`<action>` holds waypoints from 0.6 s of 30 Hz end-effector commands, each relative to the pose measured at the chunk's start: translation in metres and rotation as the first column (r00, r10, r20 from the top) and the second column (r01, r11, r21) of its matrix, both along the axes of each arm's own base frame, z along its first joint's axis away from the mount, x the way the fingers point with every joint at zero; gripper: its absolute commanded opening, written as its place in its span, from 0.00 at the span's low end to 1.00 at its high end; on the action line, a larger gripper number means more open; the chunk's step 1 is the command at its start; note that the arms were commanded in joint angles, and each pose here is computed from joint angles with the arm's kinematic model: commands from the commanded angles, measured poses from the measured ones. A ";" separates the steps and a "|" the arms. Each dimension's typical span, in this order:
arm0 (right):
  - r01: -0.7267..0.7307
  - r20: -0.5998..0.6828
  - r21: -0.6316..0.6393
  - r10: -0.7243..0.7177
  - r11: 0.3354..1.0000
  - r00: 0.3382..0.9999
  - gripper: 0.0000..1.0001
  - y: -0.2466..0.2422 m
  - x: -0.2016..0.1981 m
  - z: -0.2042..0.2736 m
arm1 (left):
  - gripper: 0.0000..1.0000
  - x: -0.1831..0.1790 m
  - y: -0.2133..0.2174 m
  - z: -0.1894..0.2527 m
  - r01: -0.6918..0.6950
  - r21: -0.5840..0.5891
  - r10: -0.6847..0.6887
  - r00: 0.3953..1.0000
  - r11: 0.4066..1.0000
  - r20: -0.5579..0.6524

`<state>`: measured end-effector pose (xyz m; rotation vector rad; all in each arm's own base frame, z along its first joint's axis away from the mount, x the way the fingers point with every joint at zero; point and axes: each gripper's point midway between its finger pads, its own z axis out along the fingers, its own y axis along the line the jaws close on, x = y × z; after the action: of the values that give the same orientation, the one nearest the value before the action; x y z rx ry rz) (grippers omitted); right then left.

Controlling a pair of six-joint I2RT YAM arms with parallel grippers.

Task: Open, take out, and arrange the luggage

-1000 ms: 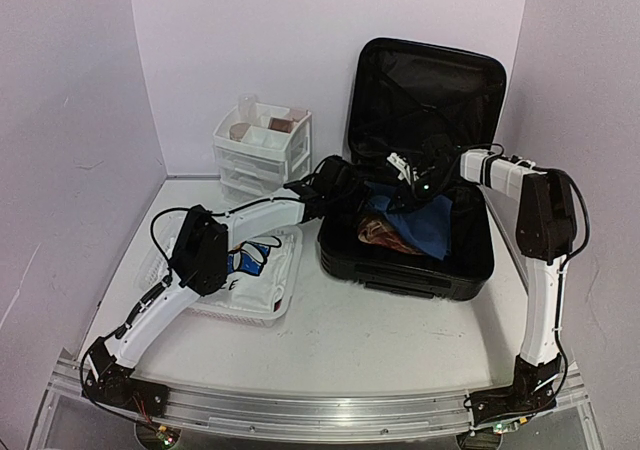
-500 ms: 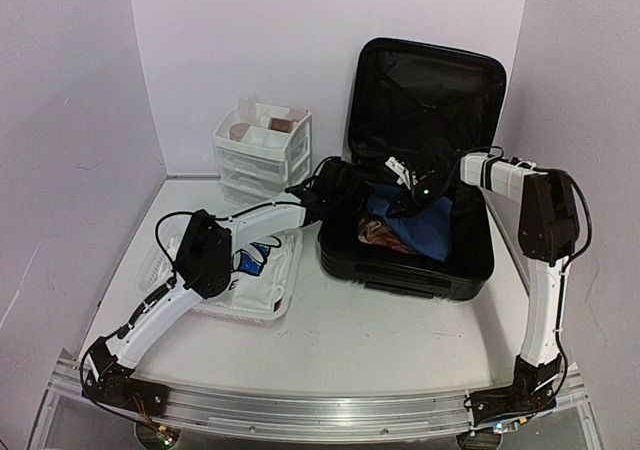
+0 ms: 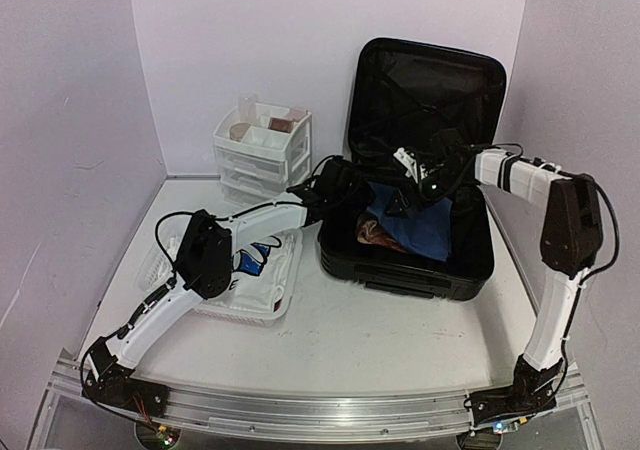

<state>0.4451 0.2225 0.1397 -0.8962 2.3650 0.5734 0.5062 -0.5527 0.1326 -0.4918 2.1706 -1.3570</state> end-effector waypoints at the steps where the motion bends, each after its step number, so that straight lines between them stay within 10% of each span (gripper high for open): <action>1: 0.108 0.231 0.066 -0.121 0.992 0.965 0.98 -0.016 -0.003 0.097 | 0.00 -0.016 -0.001 0.154 0.083 0.017 -0.082 0.906 0.996 0.415; 11: 0.156 0.295 0.102 -0.179 0.983 0.939 0.98 -0.038 -0.052 0.123 | 0.00 -0.068 -0.001 0.222 0.124 0.180 -0.210 0.763 0.976 0.611; 18: 0.184 0.337 0.117 -0.213 0.976 0.917 0.98 -0.049 -0.068 0.145 | 0.00 -0.100 0.040 0.254 0.099 0.215 -0.211 0.773 0.972 0.598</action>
<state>0.3848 0.1786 0.2469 -0.6929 2.1559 0.4112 0.4240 -0.5556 0.2915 0.2127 1.9409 -1.1690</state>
